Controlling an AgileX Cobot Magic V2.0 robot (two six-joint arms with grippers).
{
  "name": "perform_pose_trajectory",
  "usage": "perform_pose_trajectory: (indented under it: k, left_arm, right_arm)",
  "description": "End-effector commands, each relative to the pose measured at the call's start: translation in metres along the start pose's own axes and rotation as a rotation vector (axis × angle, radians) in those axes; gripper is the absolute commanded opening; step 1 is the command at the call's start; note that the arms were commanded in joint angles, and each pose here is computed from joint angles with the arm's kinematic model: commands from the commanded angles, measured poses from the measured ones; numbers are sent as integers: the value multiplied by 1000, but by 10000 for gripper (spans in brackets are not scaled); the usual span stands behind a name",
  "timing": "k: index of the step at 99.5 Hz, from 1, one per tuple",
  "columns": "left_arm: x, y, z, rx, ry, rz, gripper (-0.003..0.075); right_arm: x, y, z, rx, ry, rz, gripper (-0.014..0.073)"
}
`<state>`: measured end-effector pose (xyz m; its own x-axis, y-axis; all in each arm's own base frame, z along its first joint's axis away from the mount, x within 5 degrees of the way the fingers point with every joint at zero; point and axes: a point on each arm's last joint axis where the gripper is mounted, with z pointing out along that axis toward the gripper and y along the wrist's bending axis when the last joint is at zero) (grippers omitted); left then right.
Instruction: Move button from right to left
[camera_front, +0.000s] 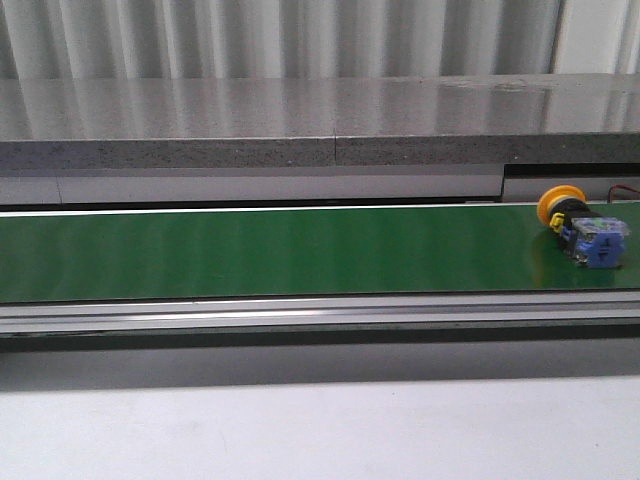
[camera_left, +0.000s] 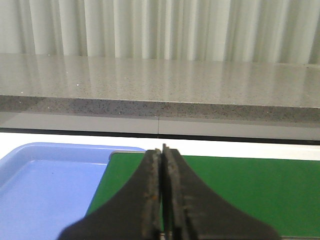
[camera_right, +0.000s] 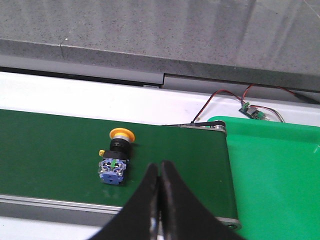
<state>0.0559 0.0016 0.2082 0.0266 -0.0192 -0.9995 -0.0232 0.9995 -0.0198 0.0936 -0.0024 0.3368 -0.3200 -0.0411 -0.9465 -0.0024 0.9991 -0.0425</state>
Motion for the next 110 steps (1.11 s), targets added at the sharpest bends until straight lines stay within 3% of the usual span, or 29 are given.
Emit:
perform_pose_trajectory:
  k: [1, 70, 81, 94, 110]
  left_arm:
    - [-1, -1, -2, 11, -92, -11, -20]
    - [-5, -1, -3, 18, -140, -6, -20]
    - [-13, -2, -4, 26, -206, -6, -20]
    - [-24, -1, -5, 13, -153, -6, -20]
    - [-60, -1, -4, 0, -112, -7, -20]
  right_arm:
    - [-13, -2, -4, 24, -88, -15, -68]
    - [-13, -2, -4, 24, -88, -15, -68]
    - [-13, -2, -4, 24, -88, -15, -68]
    - [-13, -2, -4, 24, -88, -15, -68]
    - [-13, -2, -4, 24, -88, -15, -68]
